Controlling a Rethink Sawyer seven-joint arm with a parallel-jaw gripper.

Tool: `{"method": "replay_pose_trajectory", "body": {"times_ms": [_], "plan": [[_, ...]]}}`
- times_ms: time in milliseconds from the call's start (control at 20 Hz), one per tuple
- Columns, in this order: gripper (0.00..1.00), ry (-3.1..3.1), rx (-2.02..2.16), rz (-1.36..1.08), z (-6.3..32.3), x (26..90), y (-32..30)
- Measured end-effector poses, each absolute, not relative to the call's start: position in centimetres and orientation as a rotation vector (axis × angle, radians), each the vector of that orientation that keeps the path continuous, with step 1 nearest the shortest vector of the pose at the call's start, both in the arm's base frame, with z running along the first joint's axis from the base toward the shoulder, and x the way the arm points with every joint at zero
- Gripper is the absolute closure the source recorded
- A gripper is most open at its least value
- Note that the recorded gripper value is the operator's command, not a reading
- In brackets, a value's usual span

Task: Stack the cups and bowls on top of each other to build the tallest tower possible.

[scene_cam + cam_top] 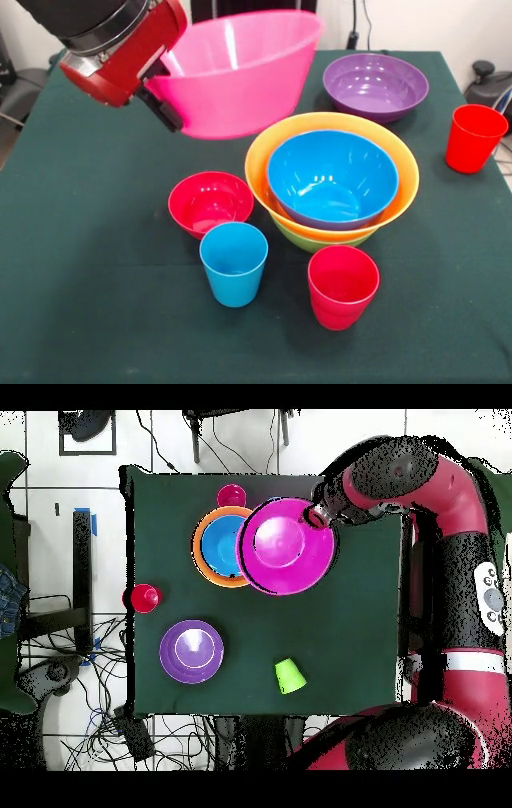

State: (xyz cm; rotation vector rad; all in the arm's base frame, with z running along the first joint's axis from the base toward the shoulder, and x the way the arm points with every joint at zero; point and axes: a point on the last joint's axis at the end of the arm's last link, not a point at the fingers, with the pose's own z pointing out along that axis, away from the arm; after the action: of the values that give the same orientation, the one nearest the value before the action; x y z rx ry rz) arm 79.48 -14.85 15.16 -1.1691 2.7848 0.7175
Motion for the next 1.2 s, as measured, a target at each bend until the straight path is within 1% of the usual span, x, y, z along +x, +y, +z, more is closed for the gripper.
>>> {"method": "replay_pose_trajectory", "body": {"times_ms": [300,500,550,700,950,1200], "plan": [[1.0,2.743,-1.035,0.591,13.8,81.2,-15.5],[1.0,2.76,-0.94,0.533,11.7,81.5,-16.0],[1.0,2.784,-0.891,0.52,10.5,81.4,-16.0],[1.0,2.816,-0.845,0.522,9.3,81.1,-15.8],[1.0,2.922,-0.749,0.538,7.2,80.5,-13.2],[1.0,3.058,-0.706,0.575,7.6,79.9,-10.3]]}}
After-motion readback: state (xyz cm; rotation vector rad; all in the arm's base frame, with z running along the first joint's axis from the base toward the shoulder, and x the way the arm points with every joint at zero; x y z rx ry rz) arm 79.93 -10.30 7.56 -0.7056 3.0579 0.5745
